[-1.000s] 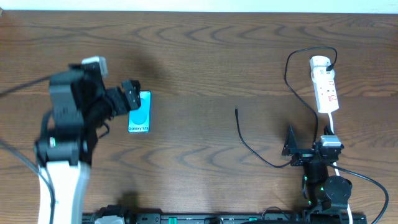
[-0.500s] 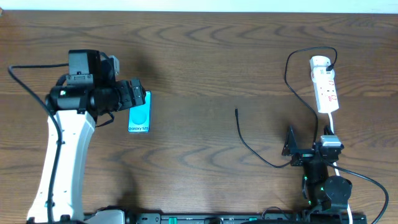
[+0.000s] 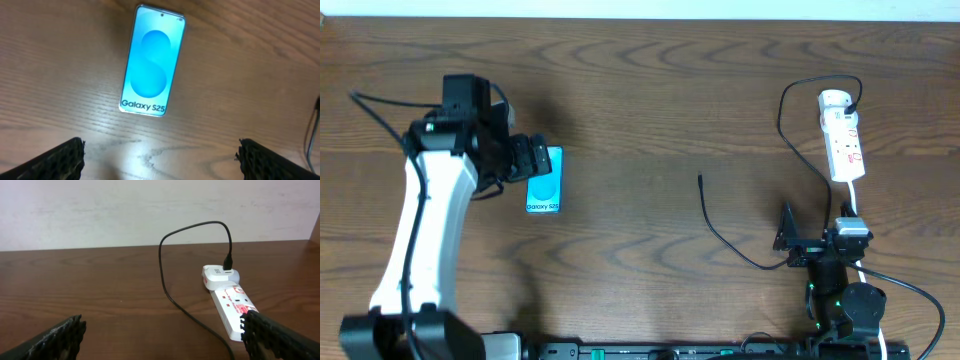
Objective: Plug charger to phone and switch on socket
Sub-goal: 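Move the left gripper forward over the blue phone and lower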
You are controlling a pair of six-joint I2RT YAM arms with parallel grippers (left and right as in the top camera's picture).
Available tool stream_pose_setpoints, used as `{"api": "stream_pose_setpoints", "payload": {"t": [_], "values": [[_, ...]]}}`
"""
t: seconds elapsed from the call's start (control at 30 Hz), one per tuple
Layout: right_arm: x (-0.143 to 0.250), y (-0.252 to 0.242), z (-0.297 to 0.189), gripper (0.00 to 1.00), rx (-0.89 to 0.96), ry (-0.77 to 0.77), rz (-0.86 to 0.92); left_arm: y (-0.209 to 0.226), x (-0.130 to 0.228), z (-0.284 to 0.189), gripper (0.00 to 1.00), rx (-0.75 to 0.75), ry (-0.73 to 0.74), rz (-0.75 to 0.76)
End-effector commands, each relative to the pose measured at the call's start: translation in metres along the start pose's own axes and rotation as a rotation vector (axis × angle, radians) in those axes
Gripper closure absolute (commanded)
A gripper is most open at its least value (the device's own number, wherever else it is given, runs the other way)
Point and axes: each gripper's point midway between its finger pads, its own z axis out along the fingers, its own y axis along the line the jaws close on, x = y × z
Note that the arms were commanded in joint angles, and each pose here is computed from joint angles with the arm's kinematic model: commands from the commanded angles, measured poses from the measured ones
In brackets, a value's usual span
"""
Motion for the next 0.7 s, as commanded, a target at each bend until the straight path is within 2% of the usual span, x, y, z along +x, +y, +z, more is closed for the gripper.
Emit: {"api": "stream_pose_setpoints", "payload": {"t": [0.0, 0.33, 0.37, 0.4, 0.43, 0.47, 0.5, 0.53, 0.67], "values": [[0.000, 0.002, 0.000, 0.01, -0.011, 0.000, -0.008, 0.002, -0.019, -0.004, 0.02, -0.029, -0.005, 0.006], [0.000, 0.002, 0.000, 0.01, -0.011, 0.000, -0.008, 0.007, -0.022, 0.033, 0.00, -0.048, 0.103, 0.015], [0.000, 0.002, 0.000, 0.01, -0.011, 0.000, -0.008, 0.007, -0.022, 0.036, 0.10, -0.050, 0.111, 0.015], [0.000, 0.002, 0.000, 0.01, -0.011, 0.000, -0.008, 0.007, -0.021, 0.038, 0.25, -0.050, 0.117, 0.015], [0.000, 0.002, 0.000, 0.01, -0.011, 0.000, -0.008, 0.007, -0.021, 0.039, 0.31, -0.051, 0.120, 0.015], [0.000, 0.002, 0.000, 0.01, -0.011, 0.000, -0.008, 0.006, -0.021, 0.039, 0.32, -0.051, 0.120, 0.017], [0.000, 0.002, 0.000, 0.01, -0.011, 0.000, -0.008, 0.006, -0.022, 0.040, 0.07, -0.050, 0.117, 0.017], [0.000, 0.002, 0.000, 0.01, -0.011, 0.000, -0.008, 0.006, -0.022, 0.040, 0.02, -0.049, 0.114, 0.019], [0.000, 0.002, 0.000, 0.01, -0.011, 0.000, -0.008, 0.005, -0.025, 0.040, 0.02, -0.047, 0.104, 0.031]]}}
